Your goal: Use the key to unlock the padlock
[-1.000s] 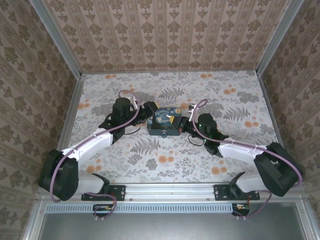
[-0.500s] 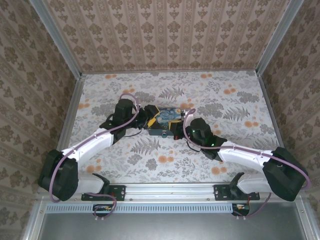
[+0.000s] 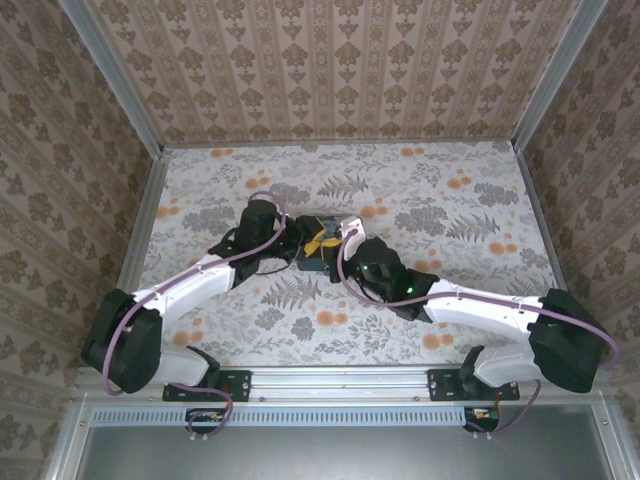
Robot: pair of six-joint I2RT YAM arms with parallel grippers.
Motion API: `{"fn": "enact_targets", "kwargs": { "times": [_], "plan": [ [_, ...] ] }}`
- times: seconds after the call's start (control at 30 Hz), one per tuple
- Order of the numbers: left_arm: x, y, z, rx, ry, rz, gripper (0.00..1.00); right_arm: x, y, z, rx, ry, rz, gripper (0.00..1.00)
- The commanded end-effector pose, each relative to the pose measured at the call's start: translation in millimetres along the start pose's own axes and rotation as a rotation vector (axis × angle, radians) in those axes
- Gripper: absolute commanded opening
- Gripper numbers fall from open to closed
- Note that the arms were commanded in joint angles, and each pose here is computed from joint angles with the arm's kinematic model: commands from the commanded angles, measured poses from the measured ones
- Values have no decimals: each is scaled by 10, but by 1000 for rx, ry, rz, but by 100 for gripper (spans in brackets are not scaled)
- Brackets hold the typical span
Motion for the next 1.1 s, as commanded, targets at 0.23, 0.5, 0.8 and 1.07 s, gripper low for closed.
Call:
{"fn": "enact_targets", "kwargs": {
  "times": [0.23, 0.5, 0.8, 1.07],
  "plan": [
    [-142, -10, 26, -14, 4, 36, 41, -54, 46, 28, 27, -105, 97, 0],
    [-133, -1, 39, -11, 6, 35, 32, -70, 85, 69, 40, -128, 120, 0],
    [-115, 17, 51, -7, 8, 33, 25, -69, 99, 47, 34, -128, 124, 0],
    [-91, 38, 63, -4, 12, 28, 21, -51, 164, 117, 53, -129, 121, 0]
  ]
}}
Point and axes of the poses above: each hand's point on the last joint's axis, 136 mm out from that joint toward the fingers, its own y axis out along the fingers, its own x axis along the line the jaws close on, z = x × y, the point moved 3 cm from there along -y, back along the fingers, and after that the axes turned 13 degrees about -y, right-handed, at the moved point
